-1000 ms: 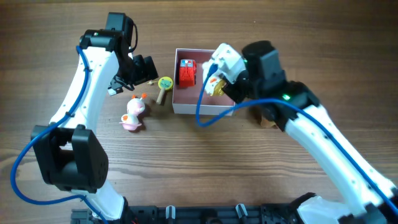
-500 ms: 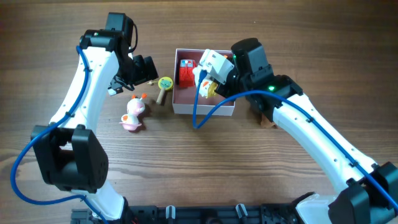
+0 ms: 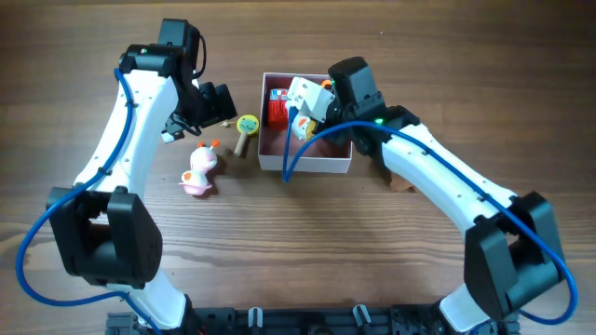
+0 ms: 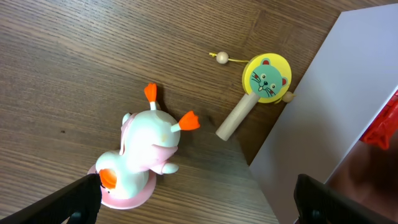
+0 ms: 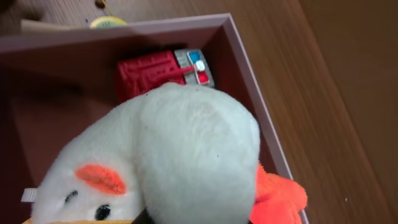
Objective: Pack container
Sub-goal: 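Carry the plush duck with the right gripper over the box, then lower the plush duck into the box beside the fire truck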
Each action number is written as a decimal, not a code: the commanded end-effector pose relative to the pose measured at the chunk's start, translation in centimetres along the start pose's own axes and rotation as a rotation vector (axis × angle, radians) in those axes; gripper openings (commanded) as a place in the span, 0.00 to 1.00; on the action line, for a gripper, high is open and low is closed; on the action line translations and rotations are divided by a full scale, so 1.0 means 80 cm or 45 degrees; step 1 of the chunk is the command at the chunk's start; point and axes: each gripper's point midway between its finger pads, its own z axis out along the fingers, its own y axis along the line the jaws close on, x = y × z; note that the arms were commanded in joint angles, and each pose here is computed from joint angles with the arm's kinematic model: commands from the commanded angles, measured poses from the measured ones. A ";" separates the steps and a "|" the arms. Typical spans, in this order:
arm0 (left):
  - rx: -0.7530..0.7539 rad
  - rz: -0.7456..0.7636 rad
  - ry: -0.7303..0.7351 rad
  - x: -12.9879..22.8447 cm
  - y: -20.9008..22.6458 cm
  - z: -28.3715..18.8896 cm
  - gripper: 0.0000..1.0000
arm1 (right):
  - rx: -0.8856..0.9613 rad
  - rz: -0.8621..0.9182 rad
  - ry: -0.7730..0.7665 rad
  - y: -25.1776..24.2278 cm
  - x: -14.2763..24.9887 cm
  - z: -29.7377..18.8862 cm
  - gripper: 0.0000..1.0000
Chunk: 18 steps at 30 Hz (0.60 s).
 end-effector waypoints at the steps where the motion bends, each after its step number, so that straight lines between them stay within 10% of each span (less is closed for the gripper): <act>1: -0.005 -0.001 -0.009 0.000 0.003 -0.003 1.00 | 0.020 0.004 0.053 -0.008 0.018 0.011 0.04; 18: -0.004 -0.001 -0.009 0.000 0.003 -0.003 1.00 | -0.014 0.057 0.075 -0.012 0.048 0.042 0.04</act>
